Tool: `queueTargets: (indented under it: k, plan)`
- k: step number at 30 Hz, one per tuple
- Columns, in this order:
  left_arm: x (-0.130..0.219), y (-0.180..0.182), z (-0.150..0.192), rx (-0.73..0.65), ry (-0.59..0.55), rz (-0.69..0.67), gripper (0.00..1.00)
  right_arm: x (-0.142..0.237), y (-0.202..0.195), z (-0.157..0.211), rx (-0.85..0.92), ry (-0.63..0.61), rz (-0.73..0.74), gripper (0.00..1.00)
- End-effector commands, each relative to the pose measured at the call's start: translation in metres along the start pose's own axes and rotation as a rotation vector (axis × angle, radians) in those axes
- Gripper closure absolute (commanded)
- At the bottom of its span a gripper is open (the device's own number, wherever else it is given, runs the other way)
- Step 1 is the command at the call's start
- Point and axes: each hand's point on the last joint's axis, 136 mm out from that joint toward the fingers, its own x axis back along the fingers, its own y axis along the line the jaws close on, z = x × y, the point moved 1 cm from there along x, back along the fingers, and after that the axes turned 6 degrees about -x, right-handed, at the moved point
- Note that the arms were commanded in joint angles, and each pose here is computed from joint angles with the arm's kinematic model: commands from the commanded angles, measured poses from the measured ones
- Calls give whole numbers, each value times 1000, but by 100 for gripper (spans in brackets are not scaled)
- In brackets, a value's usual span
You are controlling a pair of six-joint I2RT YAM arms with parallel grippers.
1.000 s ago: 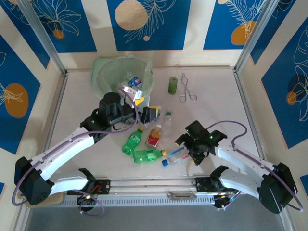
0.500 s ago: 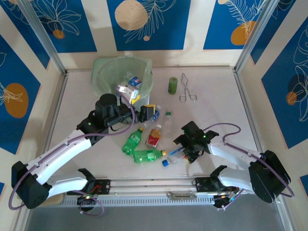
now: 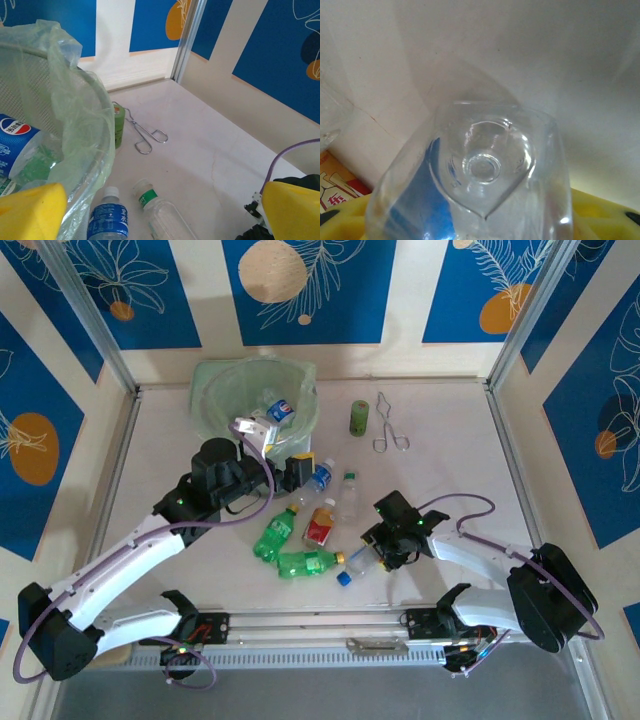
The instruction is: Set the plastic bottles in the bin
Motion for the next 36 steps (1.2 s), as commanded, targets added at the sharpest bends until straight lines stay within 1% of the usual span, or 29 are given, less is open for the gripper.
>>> queueTargets:
  k: [1,4,7,13,18,23,26,30,36]
  plan:
    - [7,5,-6,-11,-32,-32,0,-6,-8,-3,16,-13,20,47]
    - [8,7,-6,-11,-33,-43,0,5,4,-7,60,-31,-20,50]
    - [10,9,-8,-11,-31,-60,0,28,27,-18,131,-83,-98,51]
    - [13,22,-20,-18,-11,-147,0,99,87,-54,297,-200,-301,52]
    - [8,17,-31,-21,-8,-125,0,153,148,-67,430,-259,-514,52]
    - [0,0,-43,-20,-12,-24,0,204,211,-57,580,-299,-720,52]
    - [-7,-13,-48,-17,-7,53,0,229,239,-47,641,-308,-835,52]
    - [-16,-25,-50,-1,6,130,0,254,264,-29,712,-312,-959,52]
    - [-28,-38,-51,24,22,217,0,277,283,0,795,-295,-1091,52]
